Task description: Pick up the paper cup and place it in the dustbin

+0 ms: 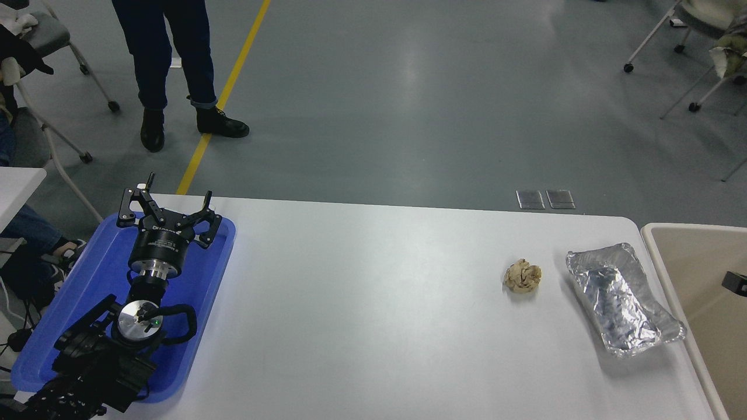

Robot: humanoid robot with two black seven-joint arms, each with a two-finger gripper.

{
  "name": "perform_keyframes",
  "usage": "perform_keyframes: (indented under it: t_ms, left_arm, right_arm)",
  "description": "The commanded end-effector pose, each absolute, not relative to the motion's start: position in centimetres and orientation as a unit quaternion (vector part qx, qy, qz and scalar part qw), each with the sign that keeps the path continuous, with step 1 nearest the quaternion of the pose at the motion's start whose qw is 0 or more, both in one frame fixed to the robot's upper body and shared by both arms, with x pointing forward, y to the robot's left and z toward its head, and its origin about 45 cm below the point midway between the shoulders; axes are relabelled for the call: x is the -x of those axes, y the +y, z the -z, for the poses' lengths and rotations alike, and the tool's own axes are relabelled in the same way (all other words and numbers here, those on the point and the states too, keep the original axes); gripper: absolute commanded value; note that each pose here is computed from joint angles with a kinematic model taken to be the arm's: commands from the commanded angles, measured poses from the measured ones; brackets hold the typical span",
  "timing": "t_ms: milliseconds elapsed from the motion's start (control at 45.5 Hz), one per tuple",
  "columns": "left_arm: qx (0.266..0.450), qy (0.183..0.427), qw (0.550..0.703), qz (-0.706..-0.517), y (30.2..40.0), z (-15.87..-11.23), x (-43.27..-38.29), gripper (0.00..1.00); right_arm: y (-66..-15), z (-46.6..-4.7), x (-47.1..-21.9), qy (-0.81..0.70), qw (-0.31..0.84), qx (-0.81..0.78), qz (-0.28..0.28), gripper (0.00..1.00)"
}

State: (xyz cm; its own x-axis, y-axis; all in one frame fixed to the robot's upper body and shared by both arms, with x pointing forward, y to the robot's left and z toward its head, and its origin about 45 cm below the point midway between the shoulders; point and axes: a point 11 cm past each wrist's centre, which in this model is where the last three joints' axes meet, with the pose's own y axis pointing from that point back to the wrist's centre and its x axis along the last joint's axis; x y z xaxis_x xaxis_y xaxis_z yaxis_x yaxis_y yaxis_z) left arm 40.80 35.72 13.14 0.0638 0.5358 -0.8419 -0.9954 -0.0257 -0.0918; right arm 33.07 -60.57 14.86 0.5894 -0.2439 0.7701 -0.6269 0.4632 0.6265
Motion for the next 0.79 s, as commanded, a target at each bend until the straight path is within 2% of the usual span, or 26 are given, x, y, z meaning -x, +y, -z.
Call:
perform_keyframes:
  t_ms: [0,154,286,637,769]
  left_arm:
    - [0.372,0.308,0.626,-0.612,35.75,-13.13,-40.8,1.0]
    - [0.372,0.308,0.626,-0.612,35.75,-13.13,-40.8,1.0]
    - [0.372,0.308,0.626,-0.612,35.76,-13.12,-40.8,1.0]
    - [0.372,0.308,0.626,-0.612,35.74,-13.18,-40.85,1.0]
    - [0.372,0.309,0.626,-0.612,35.68,-13.09,-40.8,1.0]
  right_arm:
    - [-57.8,-19.2,-38.2,-0.437,0.704,-0.541,-0.143,0.99]
    - [-55.0,-21.6,-39.9,-0.384,0.704,-0.576,-0.158,0.99]
    - [-51.5,-23.0,-40.2,-0.321,0.698,-0.615,-0.178,0.99]
    - [-38.0,-25.2,-37.3,-0.133,0.666,-0.702,-0.215,1.0]
    - [-35.5,-26.9,-37.0,-0.102,0.663,-0.704,-0.233,1.0]
